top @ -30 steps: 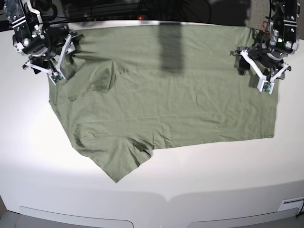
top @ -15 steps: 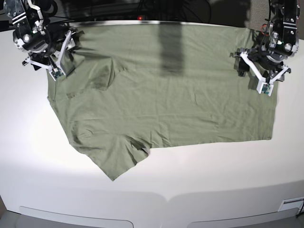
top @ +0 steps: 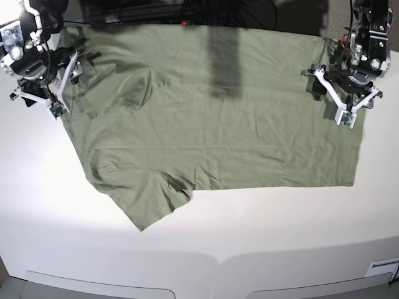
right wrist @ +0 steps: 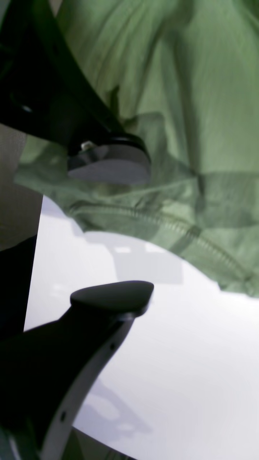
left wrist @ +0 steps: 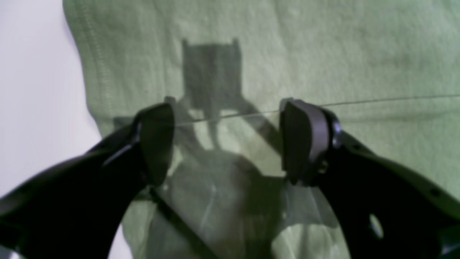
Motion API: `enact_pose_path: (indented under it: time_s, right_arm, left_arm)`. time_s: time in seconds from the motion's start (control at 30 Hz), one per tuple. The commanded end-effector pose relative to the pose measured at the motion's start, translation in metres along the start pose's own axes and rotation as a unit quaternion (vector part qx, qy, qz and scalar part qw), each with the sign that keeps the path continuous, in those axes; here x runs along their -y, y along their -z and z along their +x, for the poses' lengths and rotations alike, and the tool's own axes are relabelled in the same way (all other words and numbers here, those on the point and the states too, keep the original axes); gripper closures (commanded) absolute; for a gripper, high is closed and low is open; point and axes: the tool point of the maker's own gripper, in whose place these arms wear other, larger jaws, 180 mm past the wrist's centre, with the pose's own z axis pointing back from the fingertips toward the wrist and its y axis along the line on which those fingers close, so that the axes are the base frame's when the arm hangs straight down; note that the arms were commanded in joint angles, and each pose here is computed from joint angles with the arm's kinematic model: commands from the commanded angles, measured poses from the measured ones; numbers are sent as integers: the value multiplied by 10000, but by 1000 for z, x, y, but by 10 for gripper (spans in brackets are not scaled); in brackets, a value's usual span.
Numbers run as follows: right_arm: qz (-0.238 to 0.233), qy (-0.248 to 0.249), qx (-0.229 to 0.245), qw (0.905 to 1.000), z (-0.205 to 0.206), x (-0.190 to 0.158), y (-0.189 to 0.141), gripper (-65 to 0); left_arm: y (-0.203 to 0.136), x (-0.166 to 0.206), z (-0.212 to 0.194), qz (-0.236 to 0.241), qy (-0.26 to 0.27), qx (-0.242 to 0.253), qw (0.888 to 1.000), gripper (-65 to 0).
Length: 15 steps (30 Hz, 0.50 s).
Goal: Fold the T-shirt properly
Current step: 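Lift the held edge and carry both grippers across the shirt toward the hem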
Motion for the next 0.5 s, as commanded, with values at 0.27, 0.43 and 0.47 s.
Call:
enact_pose_path:
  time_s: [0.27,0.43,0.47]
  right_arm:
    - [-144,5,466,9988,20,10,-5,-416]
    - [-156,24,481,9987,20,10,-5,-416]
    - [-156,24,483,9987,20,10,-5,-416]
  left_arm:
    - [-16,-11,24,383,-37,410,9984,-451]
    - [-17,-11,28,386,-22,483,9981,-451]
    - [-18,-12,29,409,4,521,9978,-451]
